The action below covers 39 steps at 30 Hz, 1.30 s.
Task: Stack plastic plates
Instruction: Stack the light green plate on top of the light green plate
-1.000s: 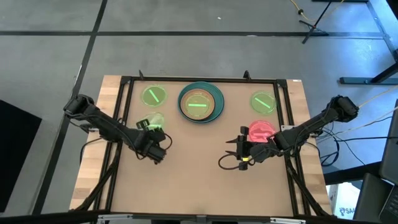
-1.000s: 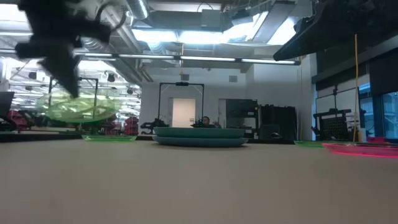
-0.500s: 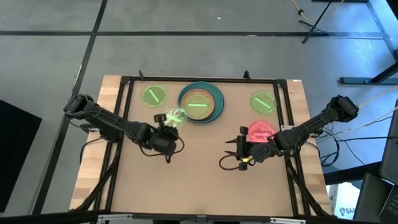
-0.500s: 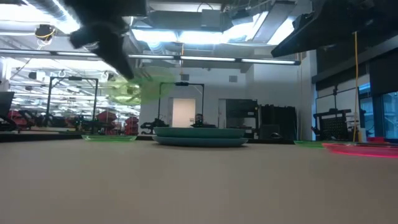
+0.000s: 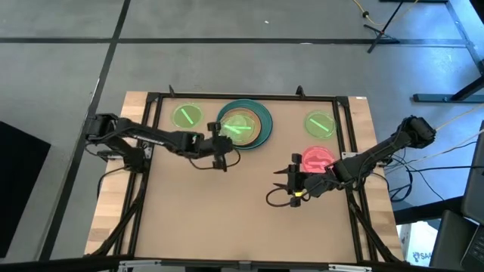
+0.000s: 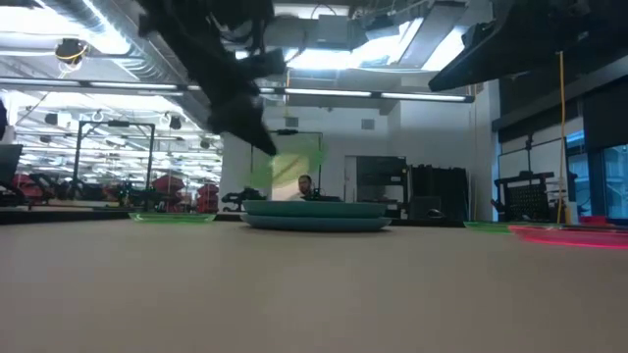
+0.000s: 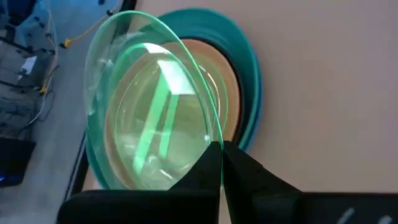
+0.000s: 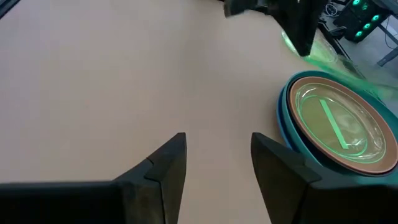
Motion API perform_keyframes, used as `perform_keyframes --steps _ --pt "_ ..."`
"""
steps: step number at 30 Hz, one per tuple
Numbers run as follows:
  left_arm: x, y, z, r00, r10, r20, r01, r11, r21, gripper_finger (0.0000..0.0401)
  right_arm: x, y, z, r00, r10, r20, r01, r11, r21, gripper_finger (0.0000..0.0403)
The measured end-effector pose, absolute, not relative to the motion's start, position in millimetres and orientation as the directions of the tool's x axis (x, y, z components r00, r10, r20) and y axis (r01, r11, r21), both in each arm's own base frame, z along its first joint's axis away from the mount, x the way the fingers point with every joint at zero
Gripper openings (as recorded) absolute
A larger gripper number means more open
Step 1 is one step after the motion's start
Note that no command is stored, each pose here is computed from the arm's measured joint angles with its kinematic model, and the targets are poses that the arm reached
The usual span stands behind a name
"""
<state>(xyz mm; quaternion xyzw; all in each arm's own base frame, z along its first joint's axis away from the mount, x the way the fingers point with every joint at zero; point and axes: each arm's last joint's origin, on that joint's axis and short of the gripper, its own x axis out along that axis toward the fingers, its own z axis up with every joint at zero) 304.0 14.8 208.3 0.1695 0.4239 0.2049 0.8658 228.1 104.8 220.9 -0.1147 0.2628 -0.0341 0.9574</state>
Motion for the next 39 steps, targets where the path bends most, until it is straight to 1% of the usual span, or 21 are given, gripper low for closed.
perform_keyframes --steps 5,8,12,15,20,24,27,30,35,39 --pt "313 37 184 0.514 0.498 -0.699 -0.169 0.857 0.486 0.0001 228 105 220 0.855 -0.126 -0.503 0.001 0.971 -0.241 0.017" --pt "320 48 173 0.511 0.512 -0.691 -0.178 0.849 0.498 0.0001 228 105 220 0.857 -0.125 -0.501 0.004 0.972 -0.236 0.017" --pt "326 61 161 0.51 0.511 -0.692 -0.21 0.854 0.475 0.0001 228 105 220 0.859 -0.125 -0.496 0.006 0.972 -0.234 0.017" --pt "326 68 157 0.509 0.484 -0.712 -0.203 0.871 0.447 0.0005 228 105 221 0.861 -0.126 -0.493 0.008 0.972 -0.233 0.017" --pt "325 74 157 0.503 0.492 -0.711 -0.241 0.869 0.431 0.0048 228 105 221 0.86 -0.126 -0.494 0.009 0.973 -0.232 0.017" --pt "325 67 157 0.504 0.481 -0.717 -0.224 0.875 0.43 0.0087 228 105 221 0.86 -0.126 -0.494 0.009 0.973 -0.232 0.017" --pt "324 59 162 0.517 0.469 -0.716 -0.213 0.881 0.423 0.0109 228 105 221 0.86 -0.126 -0.495 0.007 0.972 -0.235 0.017" --pt "321 52 173 0.533 0.468 -0.705 -0.215 0.881 0.422 0.0121 228 105 221 0.86 -0.126 -0.495 0.01 0.973 -0.23 0.017" --pt "305 41 200 0.532 0.496 -0.686 -0.25 0.866 0.433 0.0127 228 105 221 0.859 -0.116 -0.498 0.011 0.978 -0.21 0.017" --pt "284 34 222 0.516 0.486 -0.705 -0.311 0.873 0.375 0.0127 228 105 221 0.859 -0.116 -0.498 0.013 0.979 -0.205 0.017"
